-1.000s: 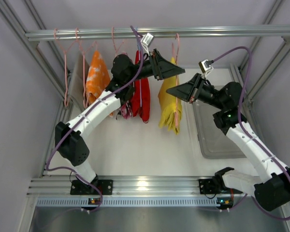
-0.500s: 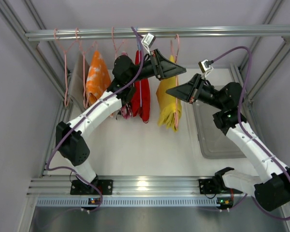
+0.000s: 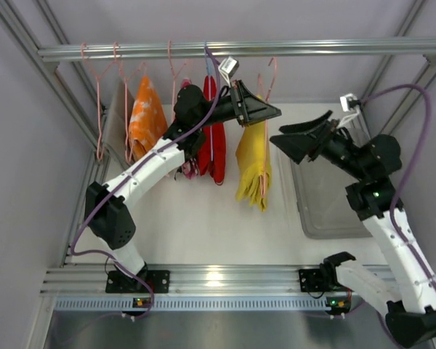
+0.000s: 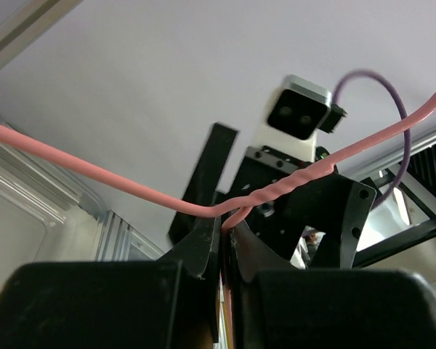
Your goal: Remove the trousers from the hanger
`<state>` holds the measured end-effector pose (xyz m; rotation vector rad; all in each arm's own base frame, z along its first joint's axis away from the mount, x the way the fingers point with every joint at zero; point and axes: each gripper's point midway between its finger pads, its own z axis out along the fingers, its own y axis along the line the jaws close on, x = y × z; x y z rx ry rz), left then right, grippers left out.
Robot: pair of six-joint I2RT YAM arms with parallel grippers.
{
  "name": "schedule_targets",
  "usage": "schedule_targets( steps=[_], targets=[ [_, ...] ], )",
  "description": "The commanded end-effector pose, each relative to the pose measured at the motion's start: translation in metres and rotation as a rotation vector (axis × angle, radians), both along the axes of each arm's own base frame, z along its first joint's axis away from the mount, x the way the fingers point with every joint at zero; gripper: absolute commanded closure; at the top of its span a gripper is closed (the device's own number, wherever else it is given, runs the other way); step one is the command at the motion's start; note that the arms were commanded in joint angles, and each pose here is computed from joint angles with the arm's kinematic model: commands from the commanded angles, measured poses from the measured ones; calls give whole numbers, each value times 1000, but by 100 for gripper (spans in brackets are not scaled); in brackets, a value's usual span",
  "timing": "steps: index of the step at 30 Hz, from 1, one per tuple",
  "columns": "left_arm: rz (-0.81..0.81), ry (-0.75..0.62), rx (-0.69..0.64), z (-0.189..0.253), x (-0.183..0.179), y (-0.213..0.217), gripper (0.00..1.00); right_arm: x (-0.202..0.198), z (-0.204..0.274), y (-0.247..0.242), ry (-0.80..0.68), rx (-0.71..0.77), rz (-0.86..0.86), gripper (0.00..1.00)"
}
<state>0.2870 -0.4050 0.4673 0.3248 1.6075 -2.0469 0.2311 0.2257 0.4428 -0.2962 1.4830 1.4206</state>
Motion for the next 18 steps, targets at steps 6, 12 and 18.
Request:
schedule_targets(
  steps=[6,12,18],
  targets=[
    [24,-157,-171,79,-29,31,100,-16,-28,-89,-268,-249,-481,0],
    [39,-125,-186,94,-19,27,100,-32,-83,-91,-351,-372,-447,1],
    [54,-150,-216,112,-15,26,100,-34,-117,-82,-390,-428,-377,0]
  ],
)
